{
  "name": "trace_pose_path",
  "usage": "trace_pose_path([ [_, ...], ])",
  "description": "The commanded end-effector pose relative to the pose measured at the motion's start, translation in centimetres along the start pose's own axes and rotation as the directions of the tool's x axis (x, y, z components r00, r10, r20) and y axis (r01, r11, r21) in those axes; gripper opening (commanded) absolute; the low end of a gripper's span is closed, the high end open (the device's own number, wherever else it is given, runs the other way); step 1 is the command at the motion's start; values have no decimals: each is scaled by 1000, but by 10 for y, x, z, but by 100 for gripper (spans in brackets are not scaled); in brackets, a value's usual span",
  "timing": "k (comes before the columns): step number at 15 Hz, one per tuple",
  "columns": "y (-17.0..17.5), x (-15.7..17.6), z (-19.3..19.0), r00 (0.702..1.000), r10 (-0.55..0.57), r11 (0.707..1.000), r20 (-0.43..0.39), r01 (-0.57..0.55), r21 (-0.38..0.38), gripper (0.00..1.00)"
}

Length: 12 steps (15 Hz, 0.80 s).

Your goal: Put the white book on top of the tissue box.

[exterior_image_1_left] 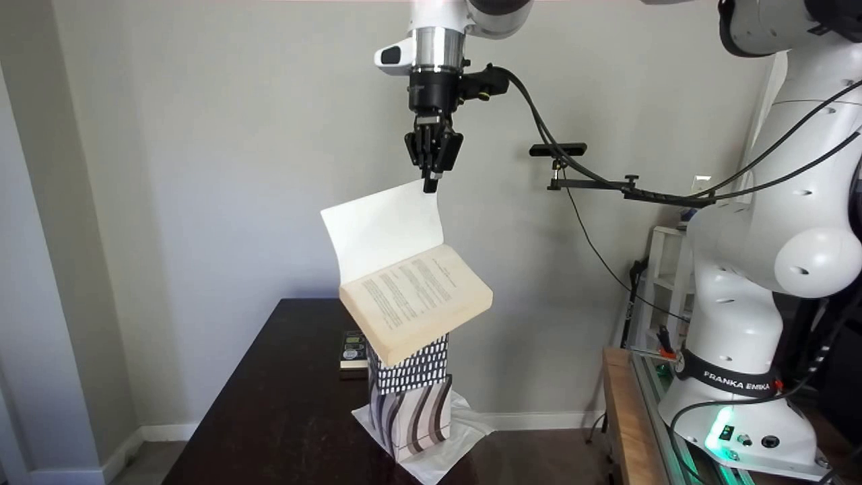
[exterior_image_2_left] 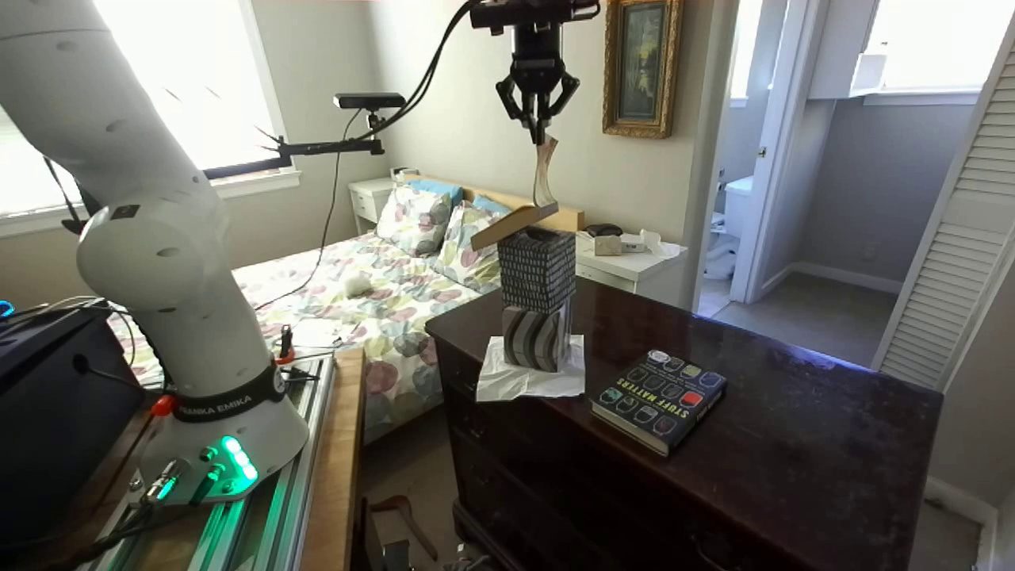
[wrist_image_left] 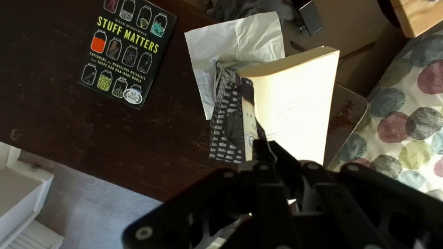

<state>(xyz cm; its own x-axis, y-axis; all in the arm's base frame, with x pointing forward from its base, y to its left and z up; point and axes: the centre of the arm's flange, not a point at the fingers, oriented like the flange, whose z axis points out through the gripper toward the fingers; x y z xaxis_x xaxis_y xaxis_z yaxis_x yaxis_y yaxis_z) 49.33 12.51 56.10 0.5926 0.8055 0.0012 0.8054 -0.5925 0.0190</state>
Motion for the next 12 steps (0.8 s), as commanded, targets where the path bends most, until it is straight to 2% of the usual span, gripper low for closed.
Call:
trace_pose_path([
  [1,10,2,5,1000,17,999,22,-16,-39,1],
  [6,21,3,11,999,22,996,24,-20,-85,1],
  [12,25,13,30,998,0,996,57,6,-93,1],
])
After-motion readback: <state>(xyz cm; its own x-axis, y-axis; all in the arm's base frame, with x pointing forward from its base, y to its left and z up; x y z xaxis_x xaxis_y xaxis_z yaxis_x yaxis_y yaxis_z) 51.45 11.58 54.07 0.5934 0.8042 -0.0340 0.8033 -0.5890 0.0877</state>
